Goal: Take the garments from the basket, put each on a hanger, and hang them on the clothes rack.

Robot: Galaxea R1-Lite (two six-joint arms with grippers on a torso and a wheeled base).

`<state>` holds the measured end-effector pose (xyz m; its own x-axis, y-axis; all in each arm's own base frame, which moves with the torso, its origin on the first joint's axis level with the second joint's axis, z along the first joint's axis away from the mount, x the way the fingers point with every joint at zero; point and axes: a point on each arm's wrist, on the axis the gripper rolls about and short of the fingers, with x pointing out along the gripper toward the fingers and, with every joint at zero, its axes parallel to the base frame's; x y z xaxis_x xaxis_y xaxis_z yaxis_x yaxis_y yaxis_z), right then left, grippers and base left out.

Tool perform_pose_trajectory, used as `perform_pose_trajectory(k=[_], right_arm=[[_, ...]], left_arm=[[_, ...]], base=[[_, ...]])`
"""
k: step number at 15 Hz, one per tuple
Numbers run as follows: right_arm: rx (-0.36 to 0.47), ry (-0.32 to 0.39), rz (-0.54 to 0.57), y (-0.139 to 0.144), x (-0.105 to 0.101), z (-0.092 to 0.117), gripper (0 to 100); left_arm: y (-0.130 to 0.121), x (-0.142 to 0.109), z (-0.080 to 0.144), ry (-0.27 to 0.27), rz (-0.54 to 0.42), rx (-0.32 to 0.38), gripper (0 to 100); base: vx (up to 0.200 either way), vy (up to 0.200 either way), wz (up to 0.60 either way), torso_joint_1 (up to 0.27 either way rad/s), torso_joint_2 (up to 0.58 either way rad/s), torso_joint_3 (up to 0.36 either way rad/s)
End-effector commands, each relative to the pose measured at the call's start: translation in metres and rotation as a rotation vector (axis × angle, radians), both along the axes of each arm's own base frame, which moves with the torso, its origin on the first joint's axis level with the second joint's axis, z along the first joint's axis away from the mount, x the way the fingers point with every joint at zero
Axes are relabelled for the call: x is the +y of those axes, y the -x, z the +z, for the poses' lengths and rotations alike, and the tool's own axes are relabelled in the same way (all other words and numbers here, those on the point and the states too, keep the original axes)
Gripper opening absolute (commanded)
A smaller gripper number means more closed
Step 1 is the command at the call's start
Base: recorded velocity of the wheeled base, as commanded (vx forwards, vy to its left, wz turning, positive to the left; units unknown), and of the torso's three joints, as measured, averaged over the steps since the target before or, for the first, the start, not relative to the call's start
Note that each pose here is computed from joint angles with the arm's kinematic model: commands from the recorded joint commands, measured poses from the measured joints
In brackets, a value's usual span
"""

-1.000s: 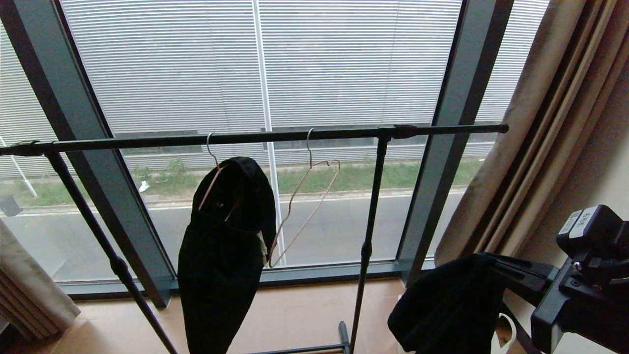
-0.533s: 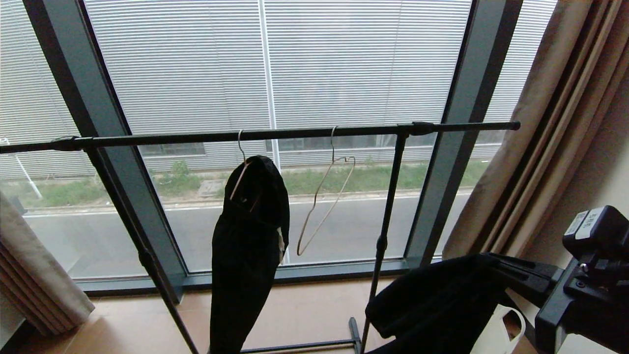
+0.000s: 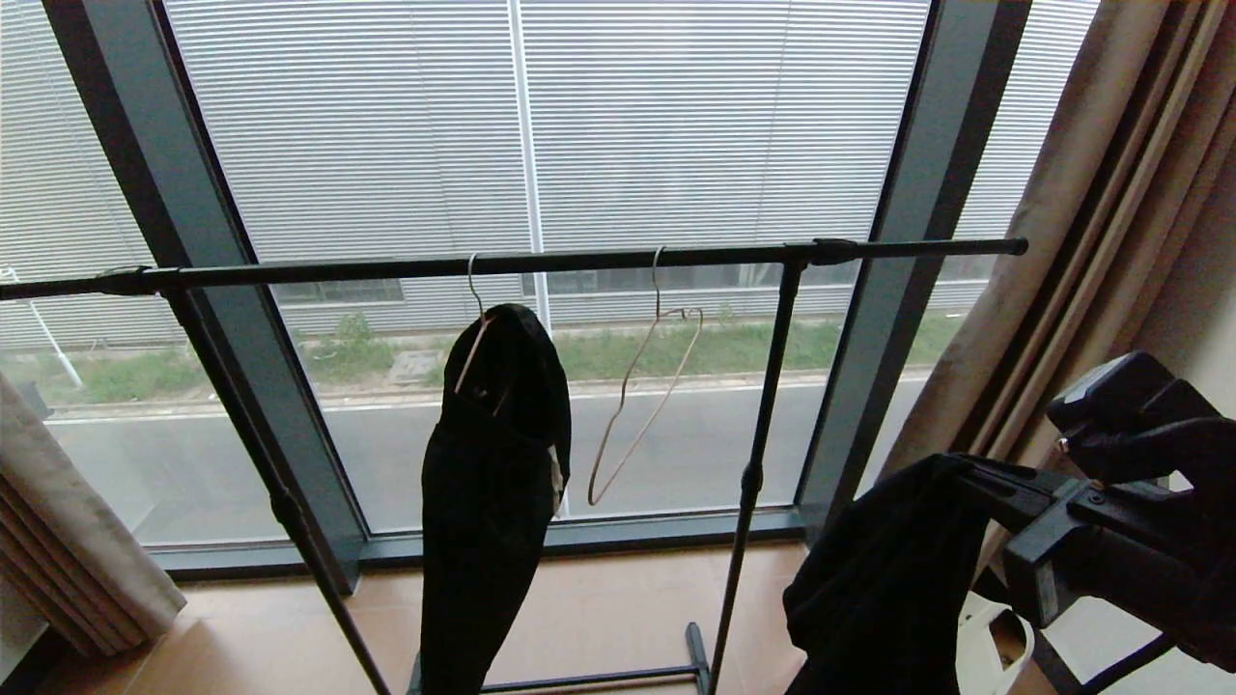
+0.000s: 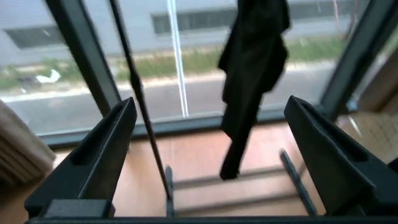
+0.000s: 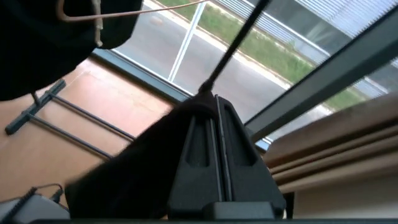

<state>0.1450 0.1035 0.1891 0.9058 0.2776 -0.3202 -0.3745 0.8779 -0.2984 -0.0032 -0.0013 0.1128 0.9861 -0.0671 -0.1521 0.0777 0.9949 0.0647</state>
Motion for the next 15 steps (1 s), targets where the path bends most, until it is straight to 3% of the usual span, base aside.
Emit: perform_pose_trajectory(k=[1,2,3,5,8,10,15], right_arm=[[0.006,0.0,-0.003,-0.006,0.005,0.001,0],[0.006,0.001,-0.006,-0.006,0.005,0.001,0],[0.012,0.013,-0.012,-0.008,0.006,0.001,0],[0.029,0.027,-0.009,-0.018,0.014,-0.004,0],[-0.041,0.027,0.014,-0.033,0.028,0.007,0],[-0.069,0.014,0.036,-0.042,0.05,0.02,0],[-0.126,0.006,-0.084,-0.063,0.093,0.033,0]], left_arm=[[-0.063,-0.007,0.041,0.019,-0.128,0.211,100],[-0.071,-0.01,0.041,0.022,-0.152,0.227,100],[-0.1,-0.023,0.039,0.052,-0.188,0.301,100],[-0.129,-0.052,0.03,0.054,-0.212,0.381,100],[-0.151,-0.09,0.02,0.093,-0.308,0.439,100],[-0.161,-0.109,0.017,0.095,-0.364,0.426,100],[-0.163,-0.146,0.014,0.064,-0.491,0.447,100]], base=[[0.0,0.0,0.0,0.0,0.0,0.0],[0.0,0.0,0.0,0.0,0.0,0.0],[0.0,0.0,0.0,0.0,0.0,0.0],[0.0,0.0,0.0,0.0,0.0,0.0],[0.0,0.0,0.0,0.0,0.0,0.0],[0.0,0.0,0.0,0.0,0.0,0.0],[0.0,0.0,0.0,0.0,0.0,0.0]])
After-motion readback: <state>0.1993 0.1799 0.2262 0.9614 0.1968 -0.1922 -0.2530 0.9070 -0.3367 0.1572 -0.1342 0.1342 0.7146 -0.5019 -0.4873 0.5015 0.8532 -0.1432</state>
